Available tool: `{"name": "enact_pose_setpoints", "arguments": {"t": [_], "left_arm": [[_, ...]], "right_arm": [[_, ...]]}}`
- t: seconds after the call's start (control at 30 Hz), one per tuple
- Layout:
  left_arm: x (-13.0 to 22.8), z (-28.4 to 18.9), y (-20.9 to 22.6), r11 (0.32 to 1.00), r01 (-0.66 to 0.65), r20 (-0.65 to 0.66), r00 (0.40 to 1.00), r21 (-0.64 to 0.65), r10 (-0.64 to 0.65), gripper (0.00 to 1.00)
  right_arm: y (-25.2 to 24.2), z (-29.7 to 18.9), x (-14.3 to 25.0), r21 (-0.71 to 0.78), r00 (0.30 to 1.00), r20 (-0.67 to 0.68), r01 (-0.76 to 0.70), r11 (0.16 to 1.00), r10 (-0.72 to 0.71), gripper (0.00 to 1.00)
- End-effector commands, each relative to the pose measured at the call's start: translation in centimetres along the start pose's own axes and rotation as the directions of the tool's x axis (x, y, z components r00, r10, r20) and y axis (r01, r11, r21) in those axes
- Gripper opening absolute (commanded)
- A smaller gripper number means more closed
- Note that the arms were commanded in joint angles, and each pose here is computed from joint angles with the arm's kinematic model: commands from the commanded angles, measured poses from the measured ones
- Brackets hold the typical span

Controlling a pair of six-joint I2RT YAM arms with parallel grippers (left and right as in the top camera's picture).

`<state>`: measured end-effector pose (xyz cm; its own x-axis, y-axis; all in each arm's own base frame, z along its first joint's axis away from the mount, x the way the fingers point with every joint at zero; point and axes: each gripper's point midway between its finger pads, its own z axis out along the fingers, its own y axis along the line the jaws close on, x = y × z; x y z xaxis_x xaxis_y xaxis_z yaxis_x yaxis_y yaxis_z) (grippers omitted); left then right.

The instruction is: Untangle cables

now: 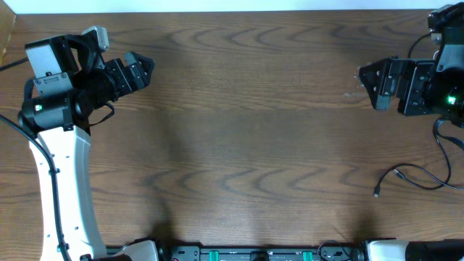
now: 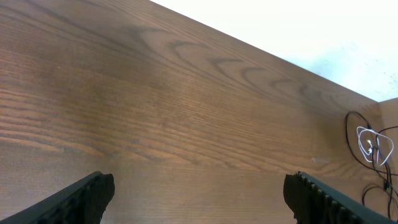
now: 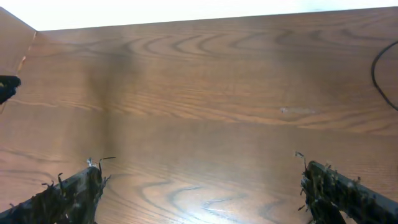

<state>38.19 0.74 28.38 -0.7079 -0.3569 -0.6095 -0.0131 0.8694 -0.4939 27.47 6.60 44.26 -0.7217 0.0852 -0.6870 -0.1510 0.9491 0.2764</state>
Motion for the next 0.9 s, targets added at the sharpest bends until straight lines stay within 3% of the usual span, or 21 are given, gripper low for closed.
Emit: {"name": "enact_pose_setpoints", "arguments": {"t": [0.0,0.2,0.43,0.87], "left_arm": [[0.3,0.3,0.4,1.000,0.001,-0.013,1.000,-0.007,-0.001,0.91],[0.3,0.3,0.4,1.000,0.001,-0.013,1.000,-0.007,-0.001,0.91],[0.3,0.3,0.4,1.000,0.001,-0.013,1.000,-0.007,-0.001,0.92],[0.3,0.3,0.4,1.000,0.001,-0.013,1.000,-0.007,-0.001,0.92]], "right_arm": [[0.5,-0.2,0.1,-0.020,1.000,0.000,-0.010,1.000,0.010,0.99],[-0.2,0.6,-0.4,0.014,1.000,0.001,-0.010,1.000,0.010,0.99],[-0.1,-0.6,-1.5,0.025,0.995,0.096,0.018,1.000,-0.020,0.99],[-1.4,0.4,1.5,0.051,0.938,0.318,0.130,0.990,-0.139,0.99]]}}
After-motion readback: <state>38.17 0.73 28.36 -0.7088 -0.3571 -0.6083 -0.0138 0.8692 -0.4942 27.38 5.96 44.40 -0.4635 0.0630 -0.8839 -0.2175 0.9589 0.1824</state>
